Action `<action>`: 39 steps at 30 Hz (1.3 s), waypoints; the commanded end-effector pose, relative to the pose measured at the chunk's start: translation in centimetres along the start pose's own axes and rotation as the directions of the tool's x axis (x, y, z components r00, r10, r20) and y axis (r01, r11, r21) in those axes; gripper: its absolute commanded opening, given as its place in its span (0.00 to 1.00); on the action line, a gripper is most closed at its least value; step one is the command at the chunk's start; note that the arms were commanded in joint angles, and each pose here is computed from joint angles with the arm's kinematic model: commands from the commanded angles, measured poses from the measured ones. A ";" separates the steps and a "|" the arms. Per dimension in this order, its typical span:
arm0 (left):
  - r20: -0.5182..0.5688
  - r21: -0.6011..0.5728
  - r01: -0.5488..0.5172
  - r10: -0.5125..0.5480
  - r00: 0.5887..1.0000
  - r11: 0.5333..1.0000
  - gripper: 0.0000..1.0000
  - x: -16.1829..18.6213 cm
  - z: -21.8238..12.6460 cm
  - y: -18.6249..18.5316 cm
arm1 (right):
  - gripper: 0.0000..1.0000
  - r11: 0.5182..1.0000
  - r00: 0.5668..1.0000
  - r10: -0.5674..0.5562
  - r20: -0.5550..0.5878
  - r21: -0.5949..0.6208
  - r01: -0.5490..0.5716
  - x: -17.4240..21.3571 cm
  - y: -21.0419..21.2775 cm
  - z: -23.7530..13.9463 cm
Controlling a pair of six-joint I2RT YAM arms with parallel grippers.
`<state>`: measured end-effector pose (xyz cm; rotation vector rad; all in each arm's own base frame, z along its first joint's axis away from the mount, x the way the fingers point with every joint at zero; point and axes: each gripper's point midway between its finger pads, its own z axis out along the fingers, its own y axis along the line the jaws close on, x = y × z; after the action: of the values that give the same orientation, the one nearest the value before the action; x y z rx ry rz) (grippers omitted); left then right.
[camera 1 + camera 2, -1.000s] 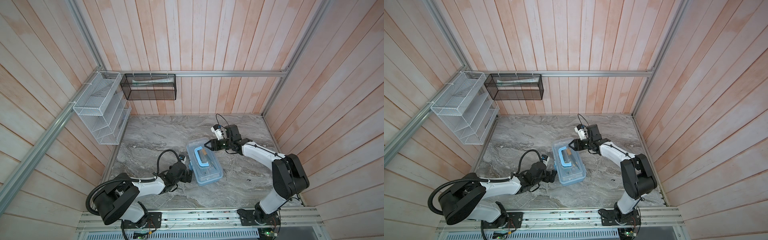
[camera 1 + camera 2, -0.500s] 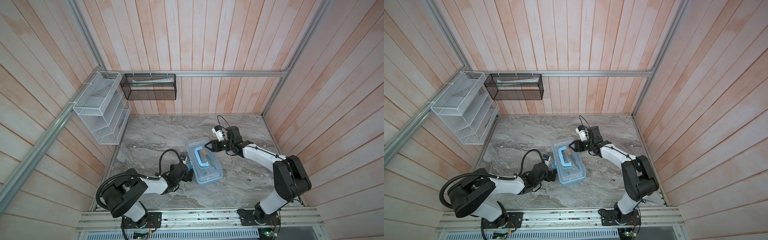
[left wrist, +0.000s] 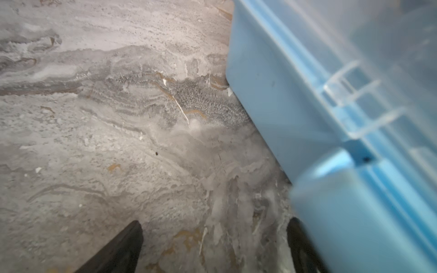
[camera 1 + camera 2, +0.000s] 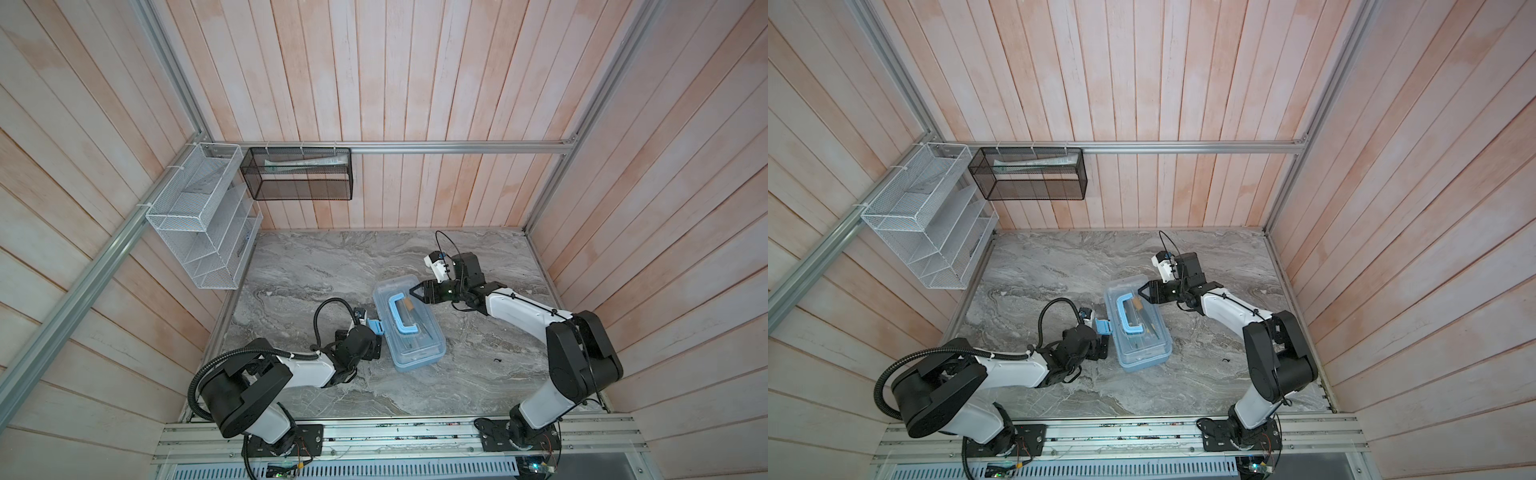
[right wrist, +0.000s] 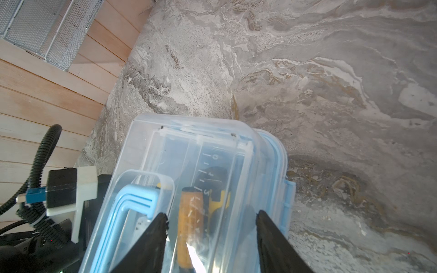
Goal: Pack the tool kit
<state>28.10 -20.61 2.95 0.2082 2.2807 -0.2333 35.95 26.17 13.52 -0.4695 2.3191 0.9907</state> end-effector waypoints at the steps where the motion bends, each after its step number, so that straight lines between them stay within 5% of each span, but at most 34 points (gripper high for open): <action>1: 0.025 0.069 0.043 -0.045 0.999 0.997 0.86 -1.2 -0.7 -0.8 | 0.57 0.998 0.998 0.016 -0.055 -0.062 -0.020 1.7 1.3 0.3; 8: 0.037 0.307 0.146 -0.165 0.986 0.940 0.56 -2.7 -1.7 -2.8 | 0.57 0.997 0.998 0.025 -0.055 -0.065 -0.029 2.1 1.3 0.2; 20: -0.026 0.585 0.321 -0.378 0.925 0.745 0.43 -2.8 -3.0 -4.9 | 0.55 0.993 0.997 0.050 -0.062 -0.106 -0.056 3.2 1.5 0.9; 39: 0.085 0.579 0.343 -0.473 0.877 0.739 0.39 -3.8 -5.1 -2.2 | 0.54 0.993 0.996 0.046 -0.072 -0.107 -0.054 3.7 1.4 1.0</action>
<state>26.01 -22.19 8.30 -0.0214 2.0055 -1.0877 34.55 27.00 13.32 -0.4704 2.2829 1.1040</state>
